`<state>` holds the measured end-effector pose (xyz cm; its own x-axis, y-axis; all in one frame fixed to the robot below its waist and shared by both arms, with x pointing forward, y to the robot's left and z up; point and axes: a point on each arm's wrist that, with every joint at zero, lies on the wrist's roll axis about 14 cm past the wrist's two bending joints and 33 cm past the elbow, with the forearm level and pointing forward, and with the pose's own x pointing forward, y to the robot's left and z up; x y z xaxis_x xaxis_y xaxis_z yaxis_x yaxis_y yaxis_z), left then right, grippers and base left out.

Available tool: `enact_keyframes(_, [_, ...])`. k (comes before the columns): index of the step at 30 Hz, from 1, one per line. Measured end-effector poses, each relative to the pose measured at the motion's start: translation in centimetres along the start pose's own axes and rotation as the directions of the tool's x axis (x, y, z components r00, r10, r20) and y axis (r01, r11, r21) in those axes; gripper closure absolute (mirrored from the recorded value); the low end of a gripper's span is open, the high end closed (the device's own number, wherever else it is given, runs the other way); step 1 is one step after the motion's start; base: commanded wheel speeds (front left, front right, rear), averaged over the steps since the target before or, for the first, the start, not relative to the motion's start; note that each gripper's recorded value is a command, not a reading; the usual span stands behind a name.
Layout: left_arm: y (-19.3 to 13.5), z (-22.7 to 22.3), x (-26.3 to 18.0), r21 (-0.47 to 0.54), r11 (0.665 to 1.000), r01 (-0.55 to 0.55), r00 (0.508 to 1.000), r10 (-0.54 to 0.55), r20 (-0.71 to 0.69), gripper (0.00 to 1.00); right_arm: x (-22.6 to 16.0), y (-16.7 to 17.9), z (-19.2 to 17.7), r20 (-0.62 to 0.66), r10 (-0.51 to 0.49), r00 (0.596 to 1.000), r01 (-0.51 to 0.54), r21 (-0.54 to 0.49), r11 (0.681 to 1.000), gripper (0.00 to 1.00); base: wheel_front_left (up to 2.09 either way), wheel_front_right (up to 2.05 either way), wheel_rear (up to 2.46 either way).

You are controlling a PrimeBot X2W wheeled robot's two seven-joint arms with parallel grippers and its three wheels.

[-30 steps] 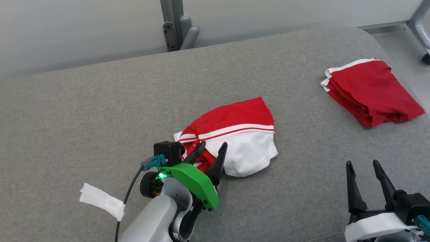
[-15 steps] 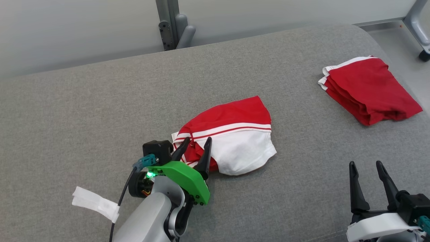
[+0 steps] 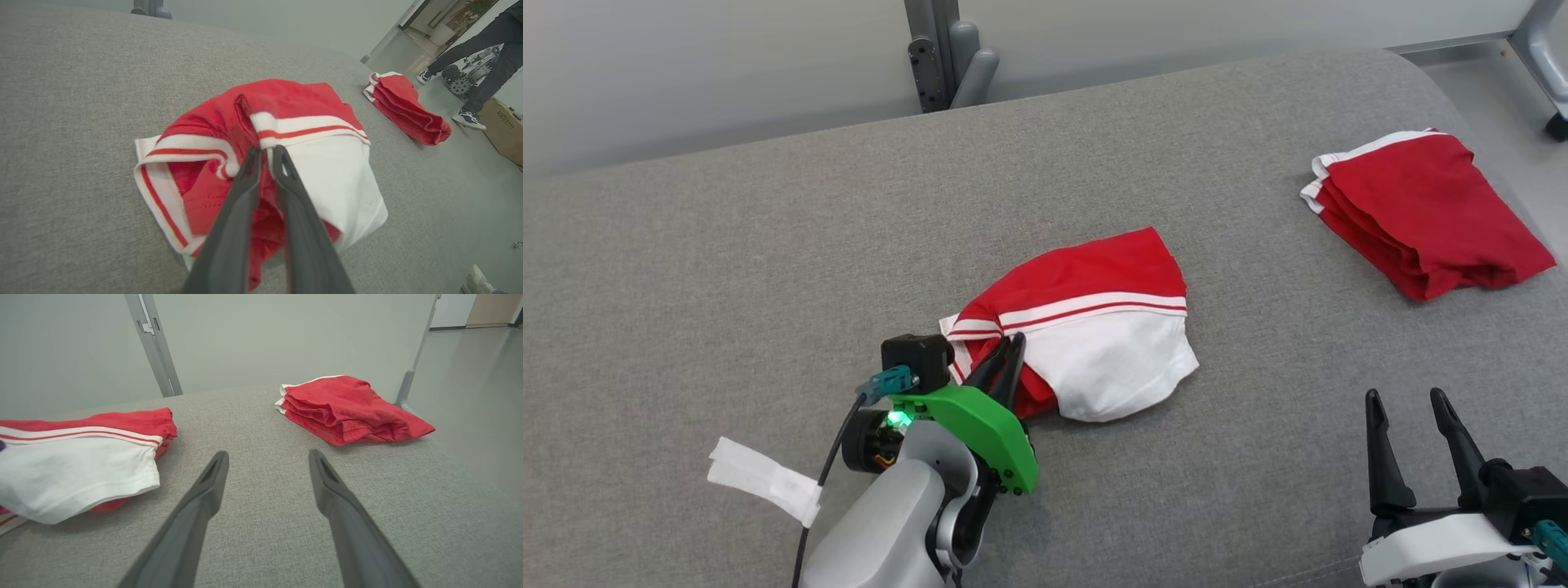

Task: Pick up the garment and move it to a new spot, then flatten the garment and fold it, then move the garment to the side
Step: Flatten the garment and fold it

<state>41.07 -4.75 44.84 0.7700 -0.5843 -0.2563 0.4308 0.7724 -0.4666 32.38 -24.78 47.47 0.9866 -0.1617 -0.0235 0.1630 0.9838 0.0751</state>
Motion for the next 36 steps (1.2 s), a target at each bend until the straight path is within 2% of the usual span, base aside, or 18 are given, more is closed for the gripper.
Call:
enact_keyframes(1, [-0.1,0.0,0.1,0.001,1.000,0.004,1.000,-0.004,-0.002,1.00,0.0,-0.1,0.0,-0.001,-0.002,1.000,0.002,0.000,1.000,0.00,0.00,0.00,0.00])
enact_keyframes(9, [-1.7,1.1,0.2,-0.027,0.998,0.065,0.998,-0.064,0.029,1.00,-0.2,-0.5,0.0,-0.001,-0.016,1.000,0.016,0.000,1.000,0.00,0.00,0.00,0.00])
enact_keyframes(16, [-3.5,7.6,-1.8,-0.068,0.980,0.187,0.972,-0.175,0.157,1.00,-0.1,-0.3,0.1,0.004,-0.010,1.000,0.010,0.002,1.000,0.00,0.00,0.00,0.00])
enact_keyframes(21, [-6.4,13.8,-6.0,-0.082,0.939,0.335,0.919,-0.306,0.248,1.00,-0.1,-0.2,0.5,0.017,-0.003,1.000,0.003,0.003,1.000,0.00,0.00,0.00,0.00])
enact_keyframes(23, [-7.2,16.1,-8.1,-0.051,0.926,0.375,0.899,-0.350,0.265,1.00,-0.1,0.0,0.6,0.023,0.001,1.000,-0.001,0.004,1.000,0.00,0.00,0.00,0.00])
enact_keyframes(28, [-8.6,19.7,-12.2,0.013,0.901,0.433,0.875,-0.424,0.234,1.00,0.0,0.2,0.9,0.034,0.008,0.999,-0.008,0.005,1.000,0.00,0.00,0.00,0.00])
enact_keyframes(30, [-8.6,21.2,-13.3,0.052,0.902,0.429,0.876,-0.430,0.220,1.00,0.0,0.2,1.1,0.038,0.010,0.999,-0.010,0.006,1.000,0.00,0.00,0.00,0.00])
enact_keyframes(36, [-8.7,23.3,-13.5,0.055,0.892,0.448,0.881,-0.451,0.141,1.00,0.4,0.3,1.0,0.037,0.010,0.999,-0.011,0.015,1.000,0.00,0.00,0.00,0.00])
